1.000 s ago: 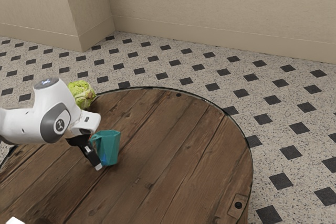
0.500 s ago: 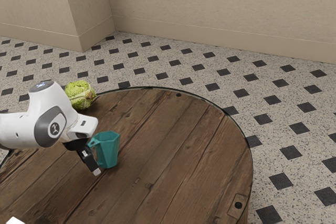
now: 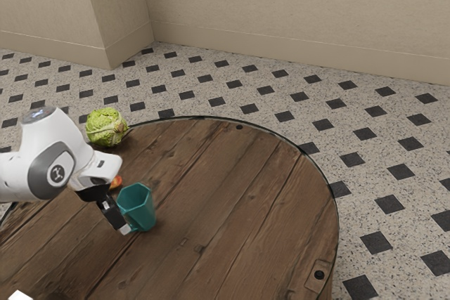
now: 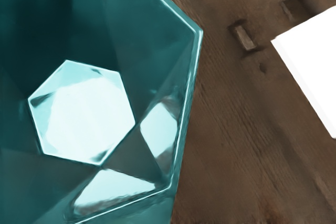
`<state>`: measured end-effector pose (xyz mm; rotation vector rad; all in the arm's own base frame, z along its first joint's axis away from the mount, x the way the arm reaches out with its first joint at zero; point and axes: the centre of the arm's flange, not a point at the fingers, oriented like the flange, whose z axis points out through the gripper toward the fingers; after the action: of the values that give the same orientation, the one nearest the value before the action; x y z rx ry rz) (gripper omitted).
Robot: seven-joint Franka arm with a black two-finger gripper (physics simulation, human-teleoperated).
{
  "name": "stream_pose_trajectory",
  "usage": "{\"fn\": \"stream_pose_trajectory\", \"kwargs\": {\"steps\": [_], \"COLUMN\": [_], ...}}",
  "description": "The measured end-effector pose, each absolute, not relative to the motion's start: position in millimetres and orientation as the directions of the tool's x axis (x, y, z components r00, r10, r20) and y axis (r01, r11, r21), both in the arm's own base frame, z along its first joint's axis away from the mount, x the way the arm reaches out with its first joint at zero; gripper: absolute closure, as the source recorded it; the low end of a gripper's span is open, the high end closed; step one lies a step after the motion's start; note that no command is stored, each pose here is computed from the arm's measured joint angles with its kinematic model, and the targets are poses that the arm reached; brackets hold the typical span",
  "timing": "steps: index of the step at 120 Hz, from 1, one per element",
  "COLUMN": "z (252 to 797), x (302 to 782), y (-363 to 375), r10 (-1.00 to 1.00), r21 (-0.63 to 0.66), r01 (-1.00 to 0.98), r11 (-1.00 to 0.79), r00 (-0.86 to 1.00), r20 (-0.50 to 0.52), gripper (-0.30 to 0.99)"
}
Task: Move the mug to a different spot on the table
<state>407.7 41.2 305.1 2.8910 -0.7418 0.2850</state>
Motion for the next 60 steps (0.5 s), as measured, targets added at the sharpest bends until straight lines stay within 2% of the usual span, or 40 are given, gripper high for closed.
{"fn": "stream_pose_trajectory", "kwargs": {"steps": [48,56,60], "z": [333,366,409], "x": [399,394,408], "y": [57,69,67], "r10": [-0.442,-0.465,-0.505], "r21": [0.091,0.045,-0.022], "r01": [-0.479,-0.498,-0.526], "r11": [-0.873,-0.866,-0.850], "r00": [0.856,0.835,0.802], "r20": [0.268,0.295,0.318], "gripper": [0.00,0.00,0.00]}}
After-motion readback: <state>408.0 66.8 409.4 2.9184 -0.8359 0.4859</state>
